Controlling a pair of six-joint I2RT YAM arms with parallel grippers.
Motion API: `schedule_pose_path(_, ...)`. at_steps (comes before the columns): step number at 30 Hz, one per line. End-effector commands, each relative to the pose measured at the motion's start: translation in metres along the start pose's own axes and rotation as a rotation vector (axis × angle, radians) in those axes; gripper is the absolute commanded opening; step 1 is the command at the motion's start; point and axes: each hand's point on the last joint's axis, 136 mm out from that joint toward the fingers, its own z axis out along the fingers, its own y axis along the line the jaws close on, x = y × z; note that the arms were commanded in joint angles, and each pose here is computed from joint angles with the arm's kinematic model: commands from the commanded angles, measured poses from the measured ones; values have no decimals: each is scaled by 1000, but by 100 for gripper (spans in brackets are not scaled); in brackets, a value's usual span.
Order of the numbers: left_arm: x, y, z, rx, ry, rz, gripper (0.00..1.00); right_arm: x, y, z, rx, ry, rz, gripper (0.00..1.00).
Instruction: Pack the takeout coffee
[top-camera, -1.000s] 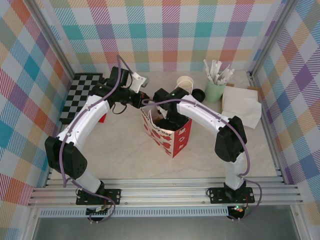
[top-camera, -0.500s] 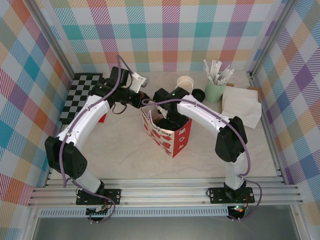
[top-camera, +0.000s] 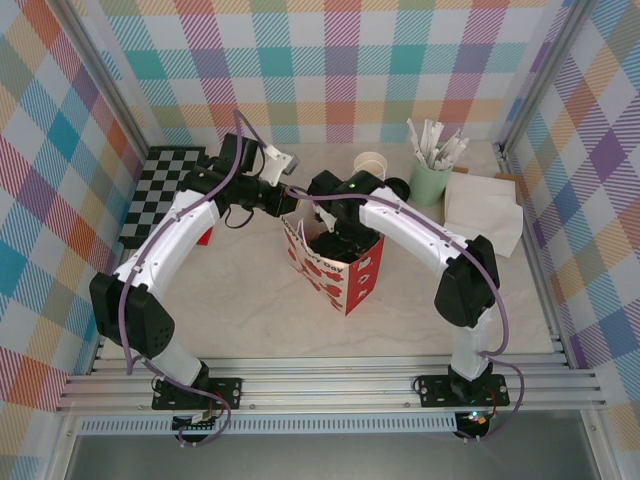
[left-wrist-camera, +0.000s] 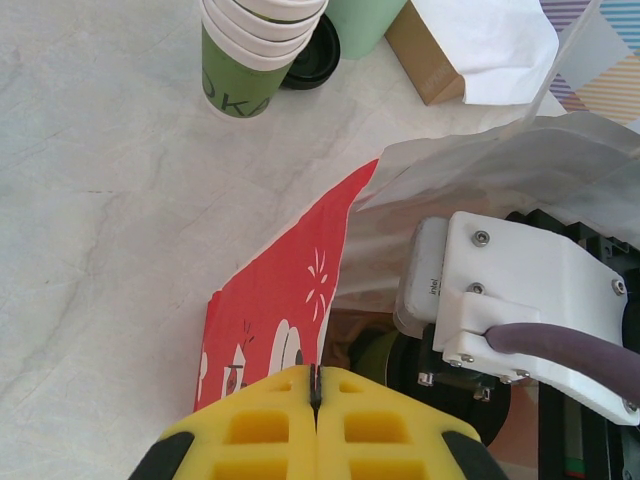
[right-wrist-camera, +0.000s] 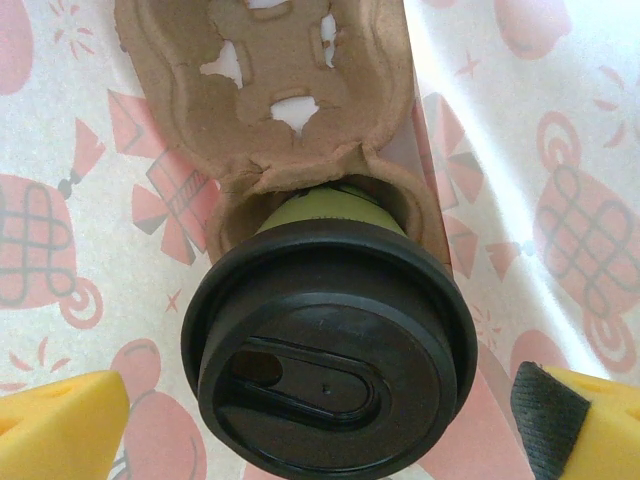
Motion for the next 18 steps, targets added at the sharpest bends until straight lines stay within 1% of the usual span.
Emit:
schedule_pose_path(1, 6, -6, -1, 16, 35, 7, 0, -4, 2, -28, -12, -77, -6, 100)
schedule_pose_path(5, 6, -6, -1, 17, 36, 7, 0, -9, 3, -40, -13, -145, -10, 100)
schedule_pose_path(14, 7, -6, 1, 18, 37, 5, 0, -41, 8, -93, -51, -449, -28, 100)
schedule_pose_path(18, 8, -5, 2, 16, 41, 0, 0, -49, 12, -120, -84, -571, -49, 100)
